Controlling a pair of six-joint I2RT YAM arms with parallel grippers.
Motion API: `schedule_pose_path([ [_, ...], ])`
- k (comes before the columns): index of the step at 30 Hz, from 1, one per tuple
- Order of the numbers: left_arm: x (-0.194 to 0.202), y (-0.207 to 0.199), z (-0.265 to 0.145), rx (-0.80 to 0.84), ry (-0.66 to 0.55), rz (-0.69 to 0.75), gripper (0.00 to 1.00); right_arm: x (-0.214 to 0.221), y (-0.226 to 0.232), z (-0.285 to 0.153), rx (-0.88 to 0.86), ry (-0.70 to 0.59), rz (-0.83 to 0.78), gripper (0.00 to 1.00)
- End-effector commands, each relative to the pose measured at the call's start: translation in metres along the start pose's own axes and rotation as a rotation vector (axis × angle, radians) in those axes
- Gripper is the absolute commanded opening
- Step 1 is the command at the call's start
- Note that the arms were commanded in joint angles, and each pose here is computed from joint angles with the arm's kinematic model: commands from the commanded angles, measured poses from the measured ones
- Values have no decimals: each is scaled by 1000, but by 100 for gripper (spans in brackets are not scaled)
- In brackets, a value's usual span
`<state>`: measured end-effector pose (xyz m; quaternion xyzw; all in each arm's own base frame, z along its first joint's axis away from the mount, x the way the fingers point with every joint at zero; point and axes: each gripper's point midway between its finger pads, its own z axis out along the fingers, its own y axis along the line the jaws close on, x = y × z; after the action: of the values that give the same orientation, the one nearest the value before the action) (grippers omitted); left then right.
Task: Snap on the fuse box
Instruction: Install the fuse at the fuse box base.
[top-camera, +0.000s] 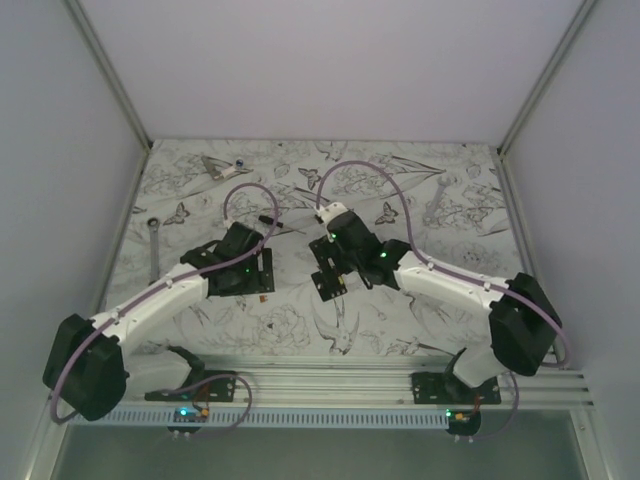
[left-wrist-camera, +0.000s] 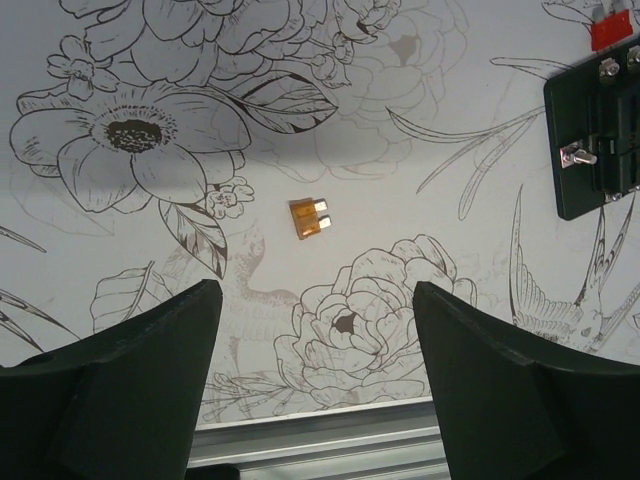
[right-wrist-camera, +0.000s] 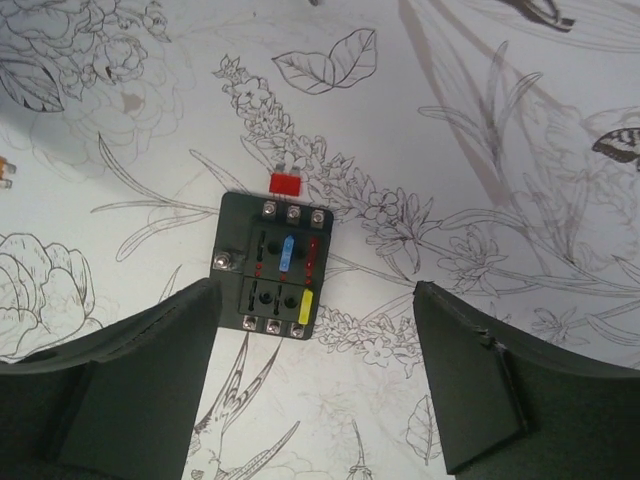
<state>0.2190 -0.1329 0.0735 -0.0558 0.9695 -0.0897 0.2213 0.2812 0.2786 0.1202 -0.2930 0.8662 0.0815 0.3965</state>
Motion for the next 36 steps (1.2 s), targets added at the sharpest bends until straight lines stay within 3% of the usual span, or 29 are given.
schedule_pose_path([
  [1,-1,8,-1,-60,12,10,82,-4,9,7,-38,41,-6,78],
  [6,-4,0,3,-38,25,11,87,17,18,20,-54,179,-2,57],
  [13,-14,-30,22,83,37,-10,92,27,23,35,-49,278,14,37],
  [31,-22,-60,46,229,88,-104,92,38,17,58,-9,338,23,22],
  [36,-22,-62,48,237,91,-115,92,40,23,62,-37,351,23,10],
])
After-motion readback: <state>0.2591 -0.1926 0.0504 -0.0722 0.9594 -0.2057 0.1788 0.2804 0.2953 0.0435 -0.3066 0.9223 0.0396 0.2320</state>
